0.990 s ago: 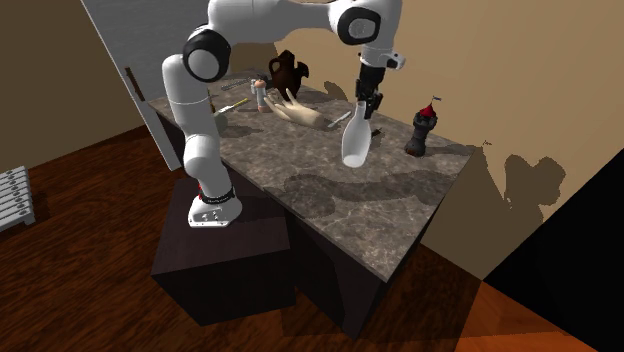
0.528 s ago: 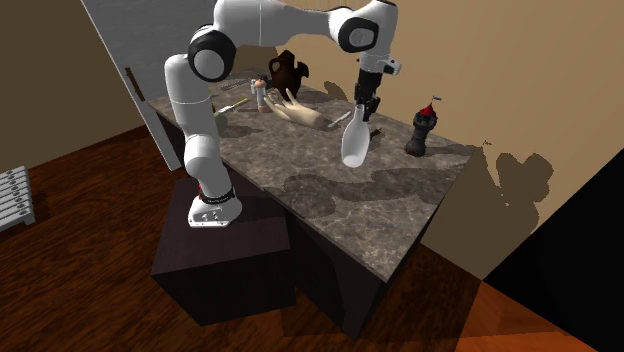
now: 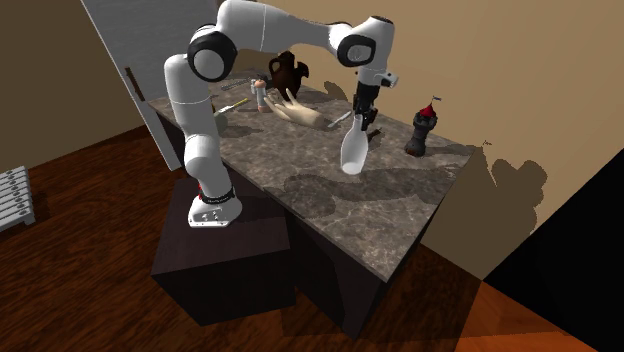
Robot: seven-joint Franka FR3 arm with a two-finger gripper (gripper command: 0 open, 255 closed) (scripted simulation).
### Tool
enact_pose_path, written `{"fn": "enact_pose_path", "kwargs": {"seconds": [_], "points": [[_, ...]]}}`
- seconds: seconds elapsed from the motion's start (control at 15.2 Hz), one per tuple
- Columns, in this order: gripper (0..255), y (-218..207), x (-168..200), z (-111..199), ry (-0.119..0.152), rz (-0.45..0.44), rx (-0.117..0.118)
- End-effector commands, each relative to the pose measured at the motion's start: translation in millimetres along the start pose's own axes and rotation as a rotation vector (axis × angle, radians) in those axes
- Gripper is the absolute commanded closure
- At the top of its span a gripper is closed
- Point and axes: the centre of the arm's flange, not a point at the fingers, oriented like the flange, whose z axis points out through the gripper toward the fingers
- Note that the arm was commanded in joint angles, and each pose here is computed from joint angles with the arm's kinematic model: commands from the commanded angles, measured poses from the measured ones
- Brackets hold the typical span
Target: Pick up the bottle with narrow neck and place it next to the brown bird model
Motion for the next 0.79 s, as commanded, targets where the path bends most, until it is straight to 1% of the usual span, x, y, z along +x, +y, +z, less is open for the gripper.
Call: {"fn": "enact_pose_path", "kwargs": {"seconds": [0.0, 0.33, 0.73], "points": [[255, 0, 1, 12, 0.001, 0.0, 0.0], [255, 0, 2, 40, 0.001, 0.0, 0.0], [255, 0, 2, 40, 0.001, 0.0, 0.0]]}}
